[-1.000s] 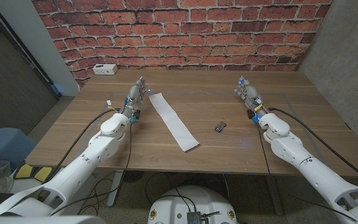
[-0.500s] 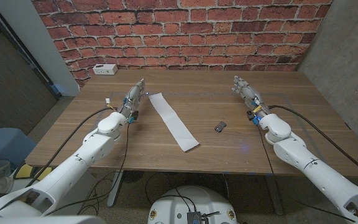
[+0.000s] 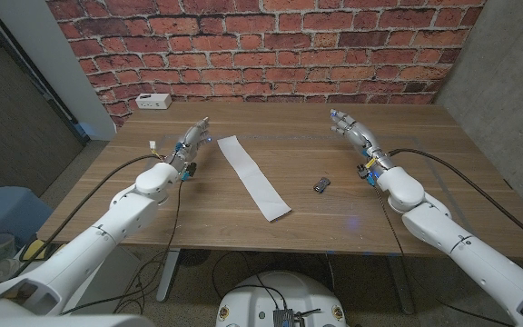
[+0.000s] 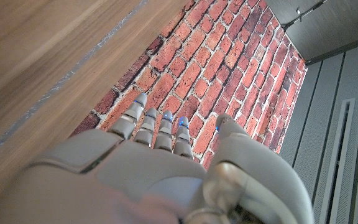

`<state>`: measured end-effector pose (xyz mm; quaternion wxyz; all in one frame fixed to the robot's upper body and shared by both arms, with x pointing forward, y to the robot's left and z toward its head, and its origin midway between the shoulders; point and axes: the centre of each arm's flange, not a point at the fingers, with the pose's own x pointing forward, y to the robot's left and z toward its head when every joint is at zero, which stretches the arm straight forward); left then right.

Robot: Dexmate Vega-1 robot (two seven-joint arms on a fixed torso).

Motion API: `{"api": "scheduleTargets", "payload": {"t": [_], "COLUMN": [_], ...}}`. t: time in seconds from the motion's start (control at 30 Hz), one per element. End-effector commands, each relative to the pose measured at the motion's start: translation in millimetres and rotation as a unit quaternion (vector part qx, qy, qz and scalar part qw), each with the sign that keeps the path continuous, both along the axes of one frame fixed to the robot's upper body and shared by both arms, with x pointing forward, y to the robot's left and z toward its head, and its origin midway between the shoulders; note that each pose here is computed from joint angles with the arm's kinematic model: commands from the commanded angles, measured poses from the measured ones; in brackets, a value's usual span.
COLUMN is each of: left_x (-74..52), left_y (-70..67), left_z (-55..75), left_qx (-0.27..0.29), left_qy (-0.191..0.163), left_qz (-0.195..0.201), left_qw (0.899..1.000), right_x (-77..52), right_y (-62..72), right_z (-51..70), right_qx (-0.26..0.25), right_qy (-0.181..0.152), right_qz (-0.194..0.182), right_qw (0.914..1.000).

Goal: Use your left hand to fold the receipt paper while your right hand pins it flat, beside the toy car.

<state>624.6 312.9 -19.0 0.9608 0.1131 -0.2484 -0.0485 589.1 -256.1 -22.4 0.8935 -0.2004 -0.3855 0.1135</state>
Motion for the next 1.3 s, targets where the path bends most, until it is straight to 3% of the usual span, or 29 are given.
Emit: {"api": "scheduleTargets", "payload": {"t": [0.03,0.4,1.3], "left_x": [-12.8,-17.8,-20.2], "left_y": [12.6,22.1,36.0], "left_z": [4.8,12.1,27.4], "left_qx": [0.032,0.066,0.142], "left_qy": [0.007,0.016,0.036], "left_qz": [0.024,0.039,0.082], "left_qw": [0.999,0.997,0.986], "right_x": [-23.8,-45.1,-78.7], "right_y": [19.8,32.7,62.1], "right_z": [-3.6,-12.8,-27.6], "right_qx": [-0.063,-0.108,-0.191], "right_qy": [-0.038,-0.066,-0.131], "right_qz": [-0.008,-0.018,-0.022], "right_qw": [0.9973,0.9918,0.9726]}}
